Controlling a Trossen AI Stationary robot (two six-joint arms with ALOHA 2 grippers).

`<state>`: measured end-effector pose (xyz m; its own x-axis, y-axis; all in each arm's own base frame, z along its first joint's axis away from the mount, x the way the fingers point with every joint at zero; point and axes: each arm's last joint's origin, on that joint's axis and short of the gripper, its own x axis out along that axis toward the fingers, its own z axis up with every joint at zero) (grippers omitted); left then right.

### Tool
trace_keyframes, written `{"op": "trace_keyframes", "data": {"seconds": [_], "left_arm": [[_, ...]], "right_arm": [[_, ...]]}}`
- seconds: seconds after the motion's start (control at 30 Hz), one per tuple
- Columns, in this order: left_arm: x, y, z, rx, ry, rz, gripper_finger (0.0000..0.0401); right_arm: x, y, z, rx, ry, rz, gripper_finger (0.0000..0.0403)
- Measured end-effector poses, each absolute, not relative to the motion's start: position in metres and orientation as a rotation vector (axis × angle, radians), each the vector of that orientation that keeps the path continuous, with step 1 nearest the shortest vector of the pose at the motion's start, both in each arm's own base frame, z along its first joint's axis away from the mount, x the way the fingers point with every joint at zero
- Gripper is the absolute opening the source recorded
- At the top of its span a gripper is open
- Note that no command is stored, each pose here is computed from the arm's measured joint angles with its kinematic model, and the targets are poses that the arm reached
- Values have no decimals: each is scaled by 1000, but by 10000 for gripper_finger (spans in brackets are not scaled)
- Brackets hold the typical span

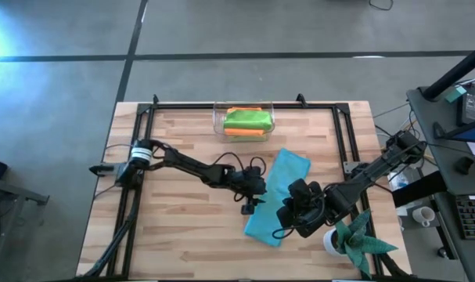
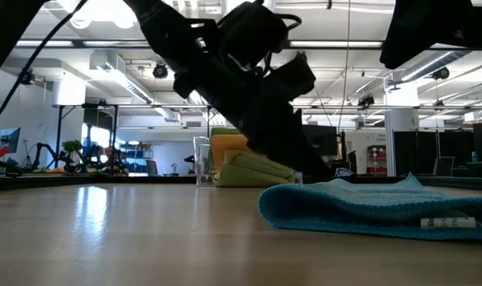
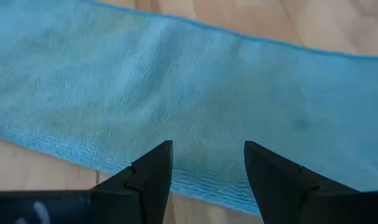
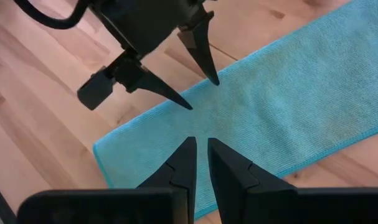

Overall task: Fold microfiber towels
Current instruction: Fold the blue microfiber towel

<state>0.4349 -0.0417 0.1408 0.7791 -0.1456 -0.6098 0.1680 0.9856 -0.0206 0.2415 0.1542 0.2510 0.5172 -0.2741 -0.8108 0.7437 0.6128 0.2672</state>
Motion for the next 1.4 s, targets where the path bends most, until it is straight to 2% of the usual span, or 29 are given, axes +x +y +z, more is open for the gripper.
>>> {"op": "trace_keyframes", "data": {"seconds": [0.5, 0.9, 1.23, 1.4], "left_arm": [[423, -42, 122, -46, 805, -139, 183], [408, -54, 113, -523, 991, 115, 182], [393, -75, 104, -661, 1102, 261, 182], [385, -89, 105, -644, 1134, 297, 182]], "right_arm": [[241, 154, 250, 656, 812, -668, 38], [241, 154, 248, 619, 825, -655, 38], [240, 153, 248, 538, 852, -616, 38], [240, 154, 247, 523, 864, -605, 38]]}}
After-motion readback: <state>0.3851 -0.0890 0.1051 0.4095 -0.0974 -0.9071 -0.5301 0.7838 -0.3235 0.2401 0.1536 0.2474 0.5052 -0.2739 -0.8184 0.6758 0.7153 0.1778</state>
